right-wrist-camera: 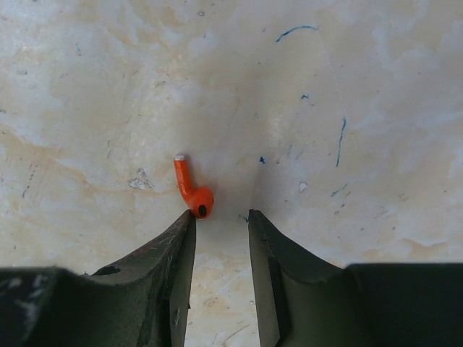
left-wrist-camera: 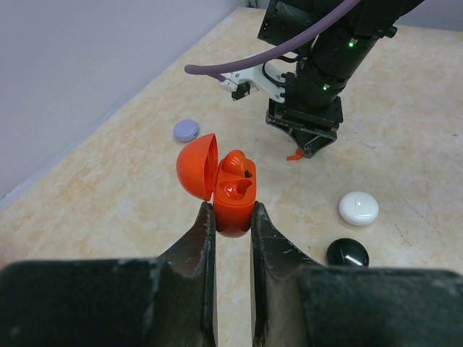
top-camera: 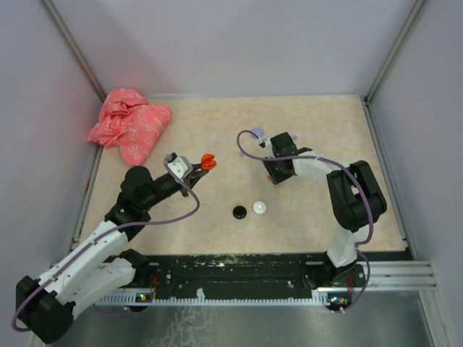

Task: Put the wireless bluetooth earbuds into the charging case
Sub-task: Adjust the earbud at the center of the board.

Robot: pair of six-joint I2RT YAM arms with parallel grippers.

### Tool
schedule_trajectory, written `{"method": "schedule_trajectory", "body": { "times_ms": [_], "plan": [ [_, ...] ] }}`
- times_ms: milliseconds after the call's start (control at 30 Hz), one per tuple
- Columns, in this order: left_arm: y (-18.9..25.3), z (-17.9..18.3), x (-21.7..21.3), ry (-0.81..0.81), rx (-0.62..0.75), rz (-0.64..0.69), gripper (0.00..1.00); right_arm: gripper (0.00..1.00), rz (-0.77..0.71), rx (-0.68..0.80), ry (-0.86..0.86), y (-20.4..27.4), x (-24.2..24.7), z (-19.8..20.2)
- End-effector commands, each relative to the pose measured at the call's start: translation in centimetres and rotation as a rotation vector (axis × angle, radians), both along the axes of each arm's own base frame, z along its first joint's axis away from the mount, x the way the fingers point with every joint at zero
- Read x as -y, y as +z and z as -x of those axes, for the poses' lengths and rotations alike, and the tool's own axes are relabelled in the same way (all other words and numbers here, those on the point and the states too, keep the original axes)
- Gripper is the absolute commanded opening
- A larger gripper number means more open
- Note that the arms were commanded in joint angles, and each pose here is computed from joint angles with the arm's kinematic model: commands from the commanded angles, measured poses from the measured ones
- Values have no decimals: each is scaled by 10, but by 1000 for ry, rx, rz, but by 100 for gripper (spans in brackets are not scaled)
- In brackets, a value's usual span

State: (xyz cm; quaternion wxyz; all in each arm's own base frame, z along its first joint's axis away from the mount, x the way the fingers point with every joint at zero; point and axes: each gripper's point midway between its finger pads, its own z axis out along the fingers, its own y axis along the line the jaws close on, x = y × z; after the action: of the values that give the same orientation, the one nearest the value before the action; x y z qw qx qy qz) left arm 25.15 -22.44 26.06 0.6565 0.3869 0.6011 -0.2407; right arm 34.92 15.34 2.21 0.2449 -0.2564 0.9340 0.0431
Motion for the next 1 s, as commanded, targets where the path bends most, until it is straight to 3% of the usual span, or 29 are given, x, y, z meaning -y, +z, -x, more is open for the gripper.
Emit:
{"method": "schedule_trajectory", "body": {
  "times_ms": [0, 300, 667, 967],
  "plan": [
    [19, 2, 2, -16, 31, 33, 1, 36, 29, 70, -98, 12, 18, -17],
    [18, 2, 2, -13, 26, 36, 1, 35, -35, 161, -268, 29, 32, -51],
    [17, 0, 1, -2, 19, 40, 1, 36, -206, 152, -346, 62, -7, -36],
    [18, 1, 1, -3, 20, 43, 1, 37, -234, 111, -491, 45, -22, -32]
  ]
}}
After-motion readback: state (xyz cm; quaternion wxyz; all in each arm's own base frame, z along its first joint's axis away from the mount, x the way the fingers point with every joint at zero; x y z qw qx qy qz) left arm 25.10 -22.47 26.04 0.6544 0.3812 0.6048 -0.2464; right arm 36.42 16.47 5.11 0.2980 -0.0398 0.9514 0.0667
